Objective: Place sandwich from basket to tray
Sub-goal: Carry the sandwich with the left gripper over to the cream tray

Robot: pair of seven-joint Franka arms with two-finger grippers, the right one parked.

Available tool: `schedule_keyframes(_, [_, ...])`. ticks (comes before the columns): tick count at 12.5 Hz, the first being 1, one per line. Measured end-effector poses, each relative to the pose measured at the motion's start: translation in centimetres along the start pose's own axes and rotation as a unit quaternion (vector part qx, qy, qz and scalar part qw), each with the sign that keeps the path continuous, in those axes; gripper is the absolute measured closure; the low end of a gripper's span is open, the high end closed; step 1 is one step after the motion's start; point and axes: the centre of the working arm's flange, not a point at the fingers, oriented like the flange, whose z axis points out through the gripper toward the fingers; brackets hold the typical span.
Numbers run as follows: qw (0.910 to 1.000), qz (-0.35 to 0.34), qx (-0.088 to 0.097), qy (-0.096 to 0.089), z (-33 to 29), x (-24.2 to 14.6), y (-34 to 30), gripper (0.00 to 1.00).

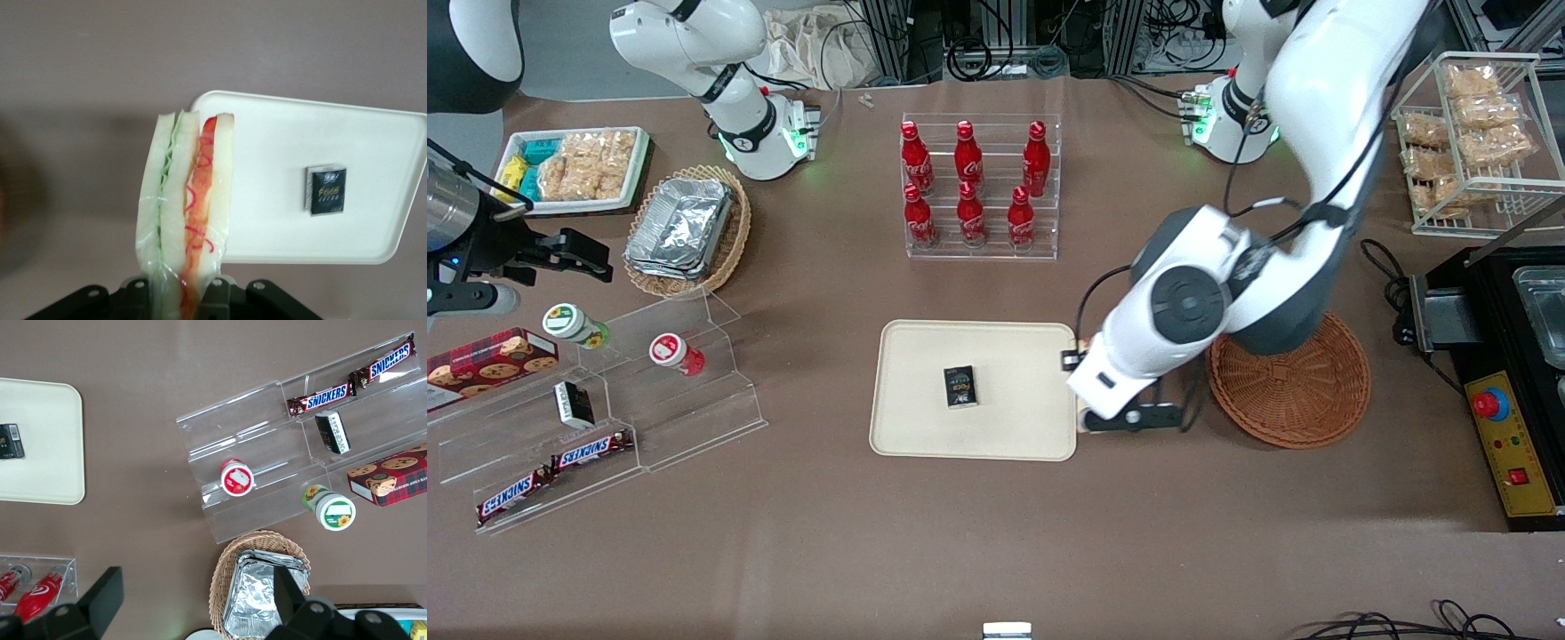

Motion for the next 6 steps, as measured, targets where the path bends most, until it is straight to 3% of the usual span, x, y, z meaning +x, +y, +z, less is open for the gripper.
schedule_keyframes(3, [0.9999, 0.011, 0.002, -0.008, 7.5, 0.5, 1.6, 0.8])
schedule_keyframes(6, [0.9999, -0.002, -0.011, 0.001, 11.1, 1.5, 1.7, 0.8])
